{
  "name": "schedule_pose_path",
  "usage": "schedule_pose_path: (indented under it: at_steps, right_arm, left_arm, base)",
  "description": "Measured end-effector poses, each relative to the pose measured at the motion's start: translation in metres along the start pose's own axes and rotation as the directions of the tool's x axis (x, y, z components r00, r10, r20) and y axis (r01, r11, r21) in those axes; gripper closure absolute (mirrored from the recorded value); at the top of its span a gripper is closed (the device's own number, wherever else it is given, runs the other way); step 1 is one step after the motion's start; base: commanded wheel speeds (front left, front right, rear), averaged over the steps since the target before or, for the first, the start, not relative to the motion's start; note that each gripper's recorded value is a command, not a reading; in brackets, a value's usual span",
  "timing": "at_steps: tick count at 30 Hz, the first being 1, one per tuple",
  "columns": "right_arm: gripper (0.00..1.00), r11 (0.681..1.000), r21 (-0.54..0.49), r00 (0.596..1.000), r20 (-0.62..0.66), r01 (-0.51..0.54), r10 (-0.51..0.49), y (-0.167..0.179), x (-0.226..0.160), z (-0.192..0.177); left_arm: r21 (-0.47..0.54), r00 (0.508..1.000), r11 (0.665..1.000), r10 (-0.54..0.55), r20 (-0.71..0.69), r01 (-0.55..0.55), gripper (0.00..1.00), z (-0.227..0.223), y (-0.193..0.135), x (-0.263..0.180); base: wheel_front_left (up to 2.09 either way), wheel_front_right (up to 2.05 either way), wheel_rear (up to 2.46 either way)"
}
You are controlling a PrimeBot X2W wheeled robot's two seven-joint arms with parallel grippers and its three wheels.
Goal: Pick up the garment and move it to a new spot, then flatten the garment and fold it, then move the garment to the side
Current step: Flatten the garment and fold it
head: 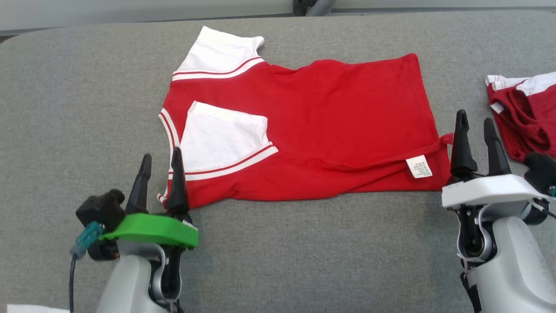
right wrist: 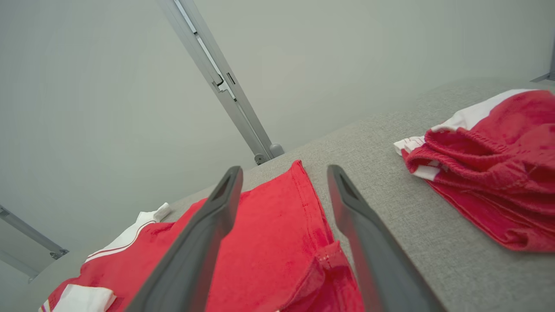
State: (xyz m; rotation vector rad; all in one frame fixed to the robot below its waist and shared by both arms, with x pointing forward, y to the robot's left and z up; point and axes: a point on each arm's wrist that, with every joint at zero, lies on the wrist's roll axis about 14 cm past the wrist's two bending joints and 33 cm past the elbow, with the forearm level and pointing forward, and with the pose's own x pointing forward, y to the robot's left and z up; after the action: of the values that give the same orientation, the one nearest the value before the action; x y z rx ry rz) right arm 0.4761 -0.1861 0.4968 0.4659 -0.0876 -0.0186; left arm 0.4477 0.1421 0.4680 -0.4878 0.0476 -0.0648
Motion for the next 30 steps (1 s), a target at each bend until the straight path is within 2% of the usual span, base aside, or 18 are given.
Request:
schedule_pose_path:
  at_steps: [9,17,27,28,29,30]
  right_arm:
    - [0.0,0.998,-0.057,1.0,0.001,0.007,-0.007,-0.006,-0.04,0.007]
    - [0.0,0.999,-0.047,1.0,0.002,0.024,-0.024,-0.012,-0.057,0.011]
    - [0.0,0.996,-0.052,0.998,0.0,0.069,-0.069,-0.028,-0.065,0.012]
    - [0.0,0.996,-0.053,0.997,-0.002,0.073,-0.074,-0.03,-0.066,0.011]
    - [0.0,0.995,-0.055,0.997,-0.006,0.08,-0.08,-0.032,-0.067,0.01]
    - [0.0,0.995,-0.056,0.996,-0.013,0.085,-0.086,-0.034,-0.068,0.008]
  left_arm:
    - [0.011,0.984,0.996,0.094,-0.153,-0.094,0.0,-0.042,0.028,-0.052]
    - [-0.096,0.957,0.977,0.163,-0.238,-0.19,0.0,-0.058,0.041,-0.059]
    - [-0.178,0.929,0.953,0.179,-0.324,-0.246,0.0,-0.084,0.039,-0.041]
    - [-0.179,0.926,0.952,0.18,-0.332,-0.249,0.16,-0.086,0.039,-0.039]
    - [-0.182,0.925,0.951,0.179,-0.335,-0.25,0.49,-0.088,0.039,-0.037]
    - [-0.187,0.924,0.95,0.177,-0.338,-0.251,0.61,-0.09,0.039,-0.036]
  base:
    - [0.0,0.0,0.0]
    - [0.0,0.0,0.0]
    - [0.0,0.0,0.0]
    - [0.0,0.0,0.0]
    - [0.0,0.0,0.0]
    - [0.0,0.0,0.0]
